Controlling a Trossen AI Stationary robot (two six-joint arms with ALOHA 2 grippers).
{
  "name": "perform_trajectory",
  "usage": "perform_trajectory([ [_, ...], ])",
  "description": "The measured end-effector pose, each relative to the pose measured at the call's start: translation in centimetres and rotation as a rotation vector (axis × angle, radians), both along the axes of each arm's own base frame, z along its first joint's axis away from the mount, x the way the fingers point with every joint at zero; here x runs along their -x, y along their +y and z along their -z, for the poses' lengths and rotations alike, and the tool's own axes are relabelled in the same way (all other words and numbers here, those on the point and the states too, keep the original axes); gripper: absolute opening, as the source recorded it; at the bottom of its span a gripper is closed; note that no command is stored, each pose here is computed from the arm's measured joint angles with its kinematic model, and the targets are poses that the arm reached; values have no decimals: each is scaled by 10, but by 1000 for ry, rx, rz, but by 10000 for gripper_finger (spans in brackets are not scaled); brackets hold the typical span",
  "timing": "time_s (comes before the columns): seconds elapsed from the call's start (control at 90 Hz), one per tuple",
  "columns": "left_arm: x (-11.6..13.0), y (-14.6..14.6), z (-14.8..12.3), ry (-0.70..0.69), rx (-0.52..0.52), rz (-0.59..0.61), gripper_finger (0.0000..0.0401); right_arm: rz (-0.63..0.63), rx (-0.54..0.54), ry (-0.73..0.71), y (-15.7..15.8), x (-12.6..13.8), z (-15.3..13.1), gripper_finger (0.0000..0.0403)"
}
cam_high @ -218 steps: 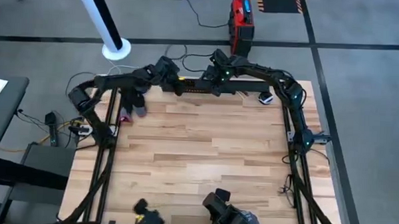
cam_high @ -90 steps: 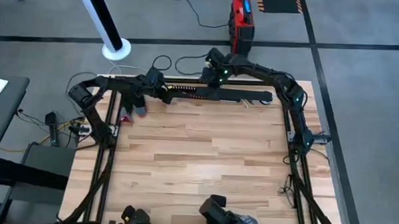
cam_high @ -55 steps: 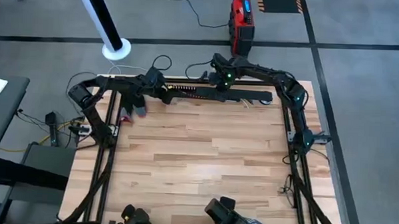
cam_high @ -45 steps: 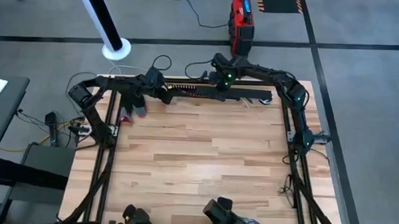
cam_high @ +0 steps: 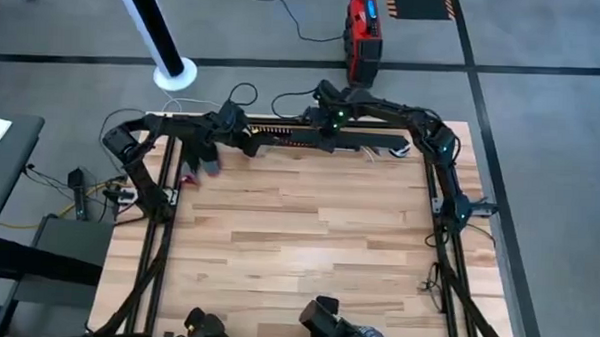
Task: Ziptie cables
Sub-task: Close the black cable duct
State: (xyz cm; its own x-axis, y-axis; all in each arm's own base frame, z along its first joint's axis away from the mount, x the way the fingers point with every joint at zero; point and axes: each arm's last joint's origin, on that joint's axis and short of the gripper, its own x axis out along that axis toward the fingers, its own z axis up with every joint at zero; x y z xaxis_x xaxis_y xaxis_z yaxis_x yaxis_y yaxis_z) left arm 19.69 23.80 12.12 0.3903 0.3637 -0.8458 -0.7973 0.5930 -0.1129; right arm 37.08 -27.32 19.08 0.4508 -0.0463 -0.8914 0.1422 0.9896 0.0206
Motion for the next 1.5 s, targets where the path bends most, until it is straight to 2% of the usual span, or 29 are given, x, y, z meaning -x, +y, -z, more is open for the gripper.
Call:
perform_trajectory([
  [0.2,0,0,0,1,-2,4,0,-25,36,-41,-1,-5,-36,0],
  [0.389,1,1,0,2,0,2,0,-1,41,113,-2,8,-45,0],
  [0.533,1,1,0,6,0,6,0,71,27,263,-9,28,-37,0],
  [0.789,1,1,0,9,0,8,0,140,-1,363,-14,44,-10,0],
  [1.189,-1,0,0,0,-11,20,0,88,48,296,-8,34,2,0],
  [1.5,-3,4,-9,-1,-36,40,0,89,27,274,-7,34,10,0],
])
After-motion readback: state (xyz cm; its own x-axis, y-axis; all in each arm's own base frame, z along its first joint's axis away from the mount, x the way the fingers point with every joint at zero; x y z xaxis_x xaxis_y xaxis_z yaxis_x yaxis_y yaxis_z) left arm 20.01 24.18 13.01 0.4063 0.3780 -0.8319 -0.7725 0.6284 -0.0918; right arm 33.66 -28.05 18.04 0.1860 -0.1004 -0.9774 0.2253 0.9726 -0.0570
